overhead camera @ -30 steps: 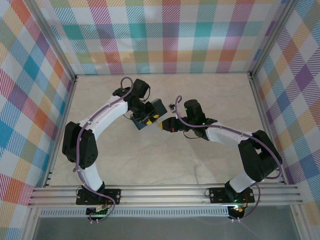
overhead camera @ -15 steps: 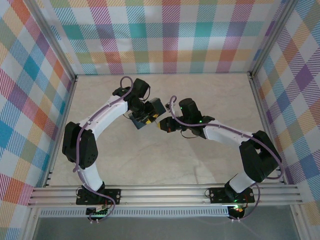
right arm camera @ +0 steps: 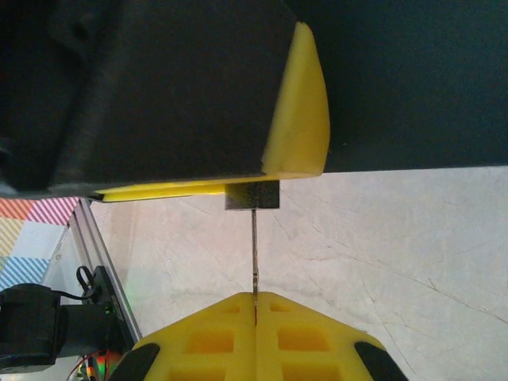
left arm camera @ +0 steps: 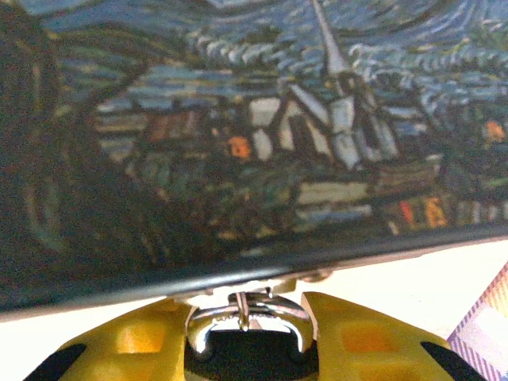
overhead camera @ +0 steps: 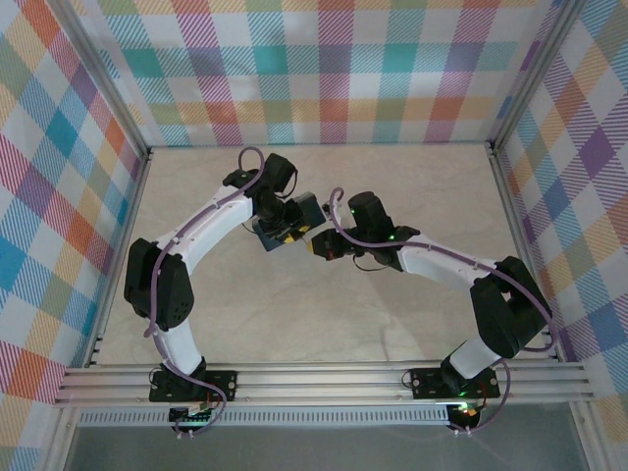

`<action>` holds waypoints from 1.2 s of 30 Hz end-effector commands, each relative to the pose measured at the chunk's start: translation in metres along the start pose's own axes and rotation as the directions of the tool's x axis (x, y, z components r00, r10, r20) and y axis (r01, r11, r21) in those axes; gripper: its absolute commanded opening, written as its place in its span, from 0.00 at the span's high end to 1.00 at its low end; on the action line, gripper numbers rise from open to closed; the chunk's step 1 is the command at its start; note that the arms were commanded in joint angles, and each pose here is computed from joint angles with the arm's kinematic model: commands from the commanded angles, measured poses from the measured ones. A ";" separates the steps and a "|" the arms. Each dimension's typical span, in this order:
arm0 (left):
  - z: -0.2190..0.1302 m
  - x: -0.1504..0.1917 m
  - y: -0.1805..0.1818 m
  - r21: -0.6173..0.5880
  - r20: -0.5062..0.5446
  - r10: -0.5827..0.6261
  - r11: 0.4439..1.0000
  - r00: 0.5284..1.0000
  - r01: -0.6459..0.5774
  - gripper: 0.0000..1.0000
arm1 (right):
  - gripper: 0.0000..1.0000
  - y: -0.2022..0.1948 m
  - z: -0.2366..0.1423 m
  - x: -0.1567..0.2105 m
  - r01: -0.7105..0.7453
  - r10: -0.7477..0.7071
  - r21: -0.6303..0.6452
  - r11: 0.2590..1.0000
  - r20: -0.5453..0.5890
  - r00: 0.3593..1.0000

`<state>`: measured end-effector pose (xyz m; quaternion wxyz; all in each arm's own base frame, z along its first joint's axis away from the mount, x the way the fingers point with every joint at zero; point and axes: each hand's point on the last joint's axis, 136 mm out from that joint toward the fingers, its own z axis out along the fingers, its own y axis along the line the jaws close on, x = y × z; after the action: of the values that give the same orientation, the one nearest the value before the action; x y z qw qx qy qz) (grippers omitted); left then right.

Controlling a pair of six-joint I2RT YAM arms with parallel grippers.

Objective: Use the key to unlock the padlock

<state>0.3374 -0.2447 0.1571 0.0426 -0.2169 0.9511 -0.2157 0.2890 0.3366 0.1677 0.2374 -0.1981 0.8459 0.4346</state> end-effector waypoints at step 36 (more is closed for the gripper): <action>-0.037 -0.007 0.005 0.117 0.022 -0.370 0.924 0.929 0.365 0.90 | 1.00 -0.003 -0.024 -0.011 -0.210 0.322 -0.311 0.927 0.373 0.870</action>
<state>0.3291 -0.2214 0.1642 0.0136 -0.3837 0.8926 -0.2362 0.2815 0.3128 0.1399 0.2764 -0.0318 0.8014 0.5295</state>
